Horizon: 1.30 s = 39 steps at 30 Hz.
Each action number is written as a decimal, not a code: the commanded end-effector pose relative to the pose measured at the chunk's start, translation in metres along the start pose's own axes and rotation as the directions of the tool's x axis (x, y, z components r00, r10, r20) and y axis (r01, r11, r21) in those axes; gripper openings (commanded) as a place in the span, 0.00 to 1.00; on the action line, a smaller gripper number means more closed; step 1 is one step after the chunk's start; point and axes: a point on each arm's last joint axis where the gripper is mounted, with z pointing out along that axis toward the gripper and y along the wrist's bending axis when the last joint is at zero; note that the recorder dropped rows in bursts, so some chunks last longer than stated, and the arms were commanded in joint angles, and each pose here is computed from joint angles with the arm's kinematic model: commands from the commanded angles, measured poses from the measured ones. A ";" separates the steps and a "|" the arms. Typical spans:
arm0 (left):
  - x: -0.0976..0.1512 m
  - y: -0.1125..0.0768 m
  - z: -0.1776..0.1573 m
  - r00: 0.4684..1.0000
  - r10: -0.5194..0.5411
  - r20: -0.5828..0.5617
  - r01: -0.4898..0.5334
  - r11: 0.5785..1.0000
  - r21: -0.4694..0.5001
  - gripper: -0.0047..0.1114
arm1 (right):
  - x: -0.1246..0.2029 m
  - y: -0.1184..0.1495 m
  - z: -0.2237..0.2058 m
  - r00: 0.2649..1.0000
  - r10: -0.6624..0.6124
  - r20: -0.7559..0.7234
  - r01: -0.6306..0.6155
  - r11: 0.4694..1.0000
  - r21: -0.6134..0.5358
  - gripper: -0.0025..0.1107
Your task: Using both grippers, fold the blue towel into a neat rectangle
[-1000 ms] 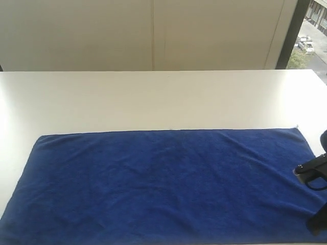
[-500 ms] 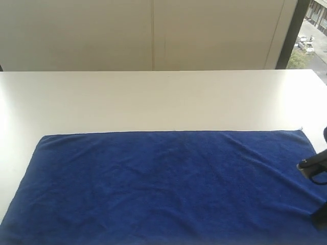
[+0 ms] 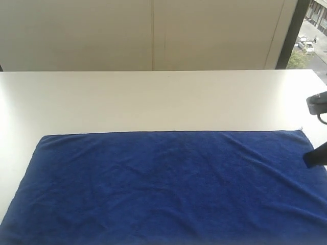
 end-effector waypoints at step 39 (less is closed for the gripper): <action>-0.097 -0.039 0.232 0.807 0.397 -0.438 -0.254 0.902 0.350 0.04 | 0.009 -0.012 -0.060 0.959 0.111 0.260 -0.099 0.993 -0.059 0.02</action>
